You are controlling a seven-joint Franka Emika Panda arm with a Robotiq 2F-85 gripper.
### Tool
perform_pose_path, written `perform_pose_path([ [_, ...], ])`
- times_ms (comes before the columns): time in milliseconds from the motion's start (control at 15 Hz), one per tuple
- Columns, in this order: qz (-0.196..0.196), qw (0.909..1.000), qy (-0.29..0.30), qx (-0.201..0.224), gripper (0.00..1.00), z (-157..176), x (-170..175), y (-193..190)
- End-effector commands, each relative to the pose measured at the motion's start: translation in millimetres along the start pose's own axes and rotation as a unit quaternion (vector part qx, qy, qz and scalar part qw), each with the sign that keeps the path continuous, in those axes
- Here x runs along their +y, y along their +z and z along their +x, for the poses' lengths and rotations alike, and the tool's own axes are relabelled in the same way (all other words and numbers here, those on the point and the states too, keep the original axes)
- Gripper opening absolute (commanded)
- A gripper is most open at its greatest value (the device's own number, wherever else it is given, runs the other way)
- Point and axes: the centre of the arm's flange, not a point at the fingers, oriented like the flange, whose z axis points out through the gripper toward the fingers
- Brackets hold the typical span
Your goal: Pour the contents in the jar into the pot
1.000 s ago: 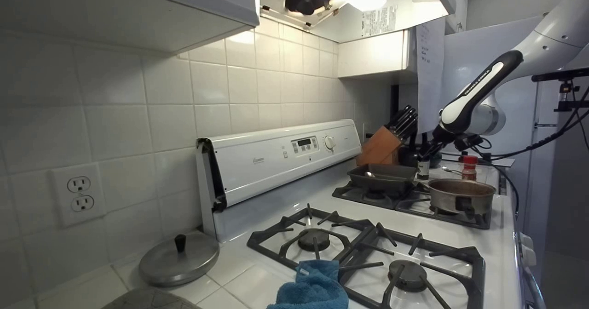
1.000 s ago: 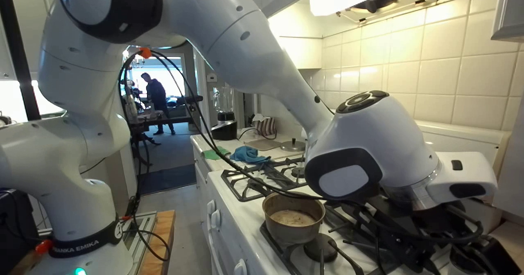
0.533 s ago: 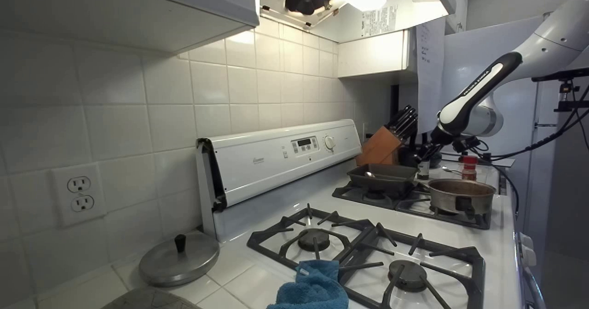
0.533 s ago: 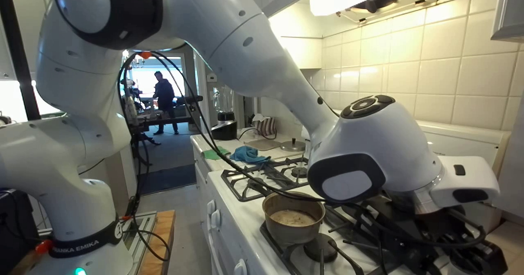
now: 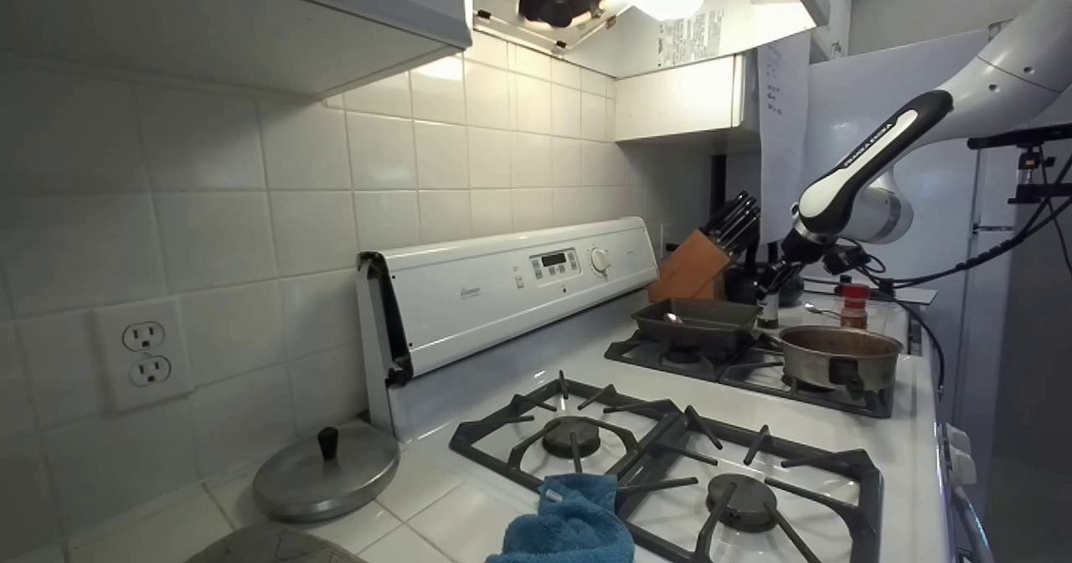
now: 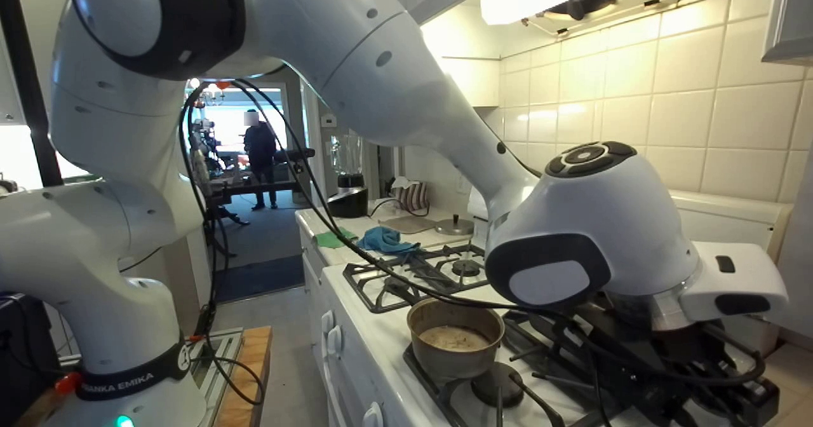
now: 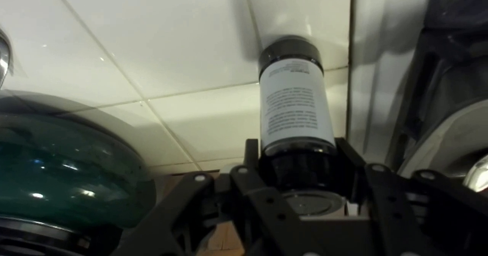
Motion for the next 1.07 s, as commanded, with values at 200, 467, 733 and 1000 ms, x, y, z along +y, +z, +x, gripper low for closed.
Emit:
perform_pose_path([
  [200, 0.009, 0.9973, -0.067, -0.026, 0.25, 27, -2, -32],
  [467, 0.011, 0.9892, -0.142, -0.035, 0.25, 45, -27, -54],
  [733, 0.034, 0.9728, -0.224, -0.049, 0.25, 54, -65, -70],
  [1000, 0.05, 0.9447, -0.318, -0.064, 0.25, 51, -103, -84],
])
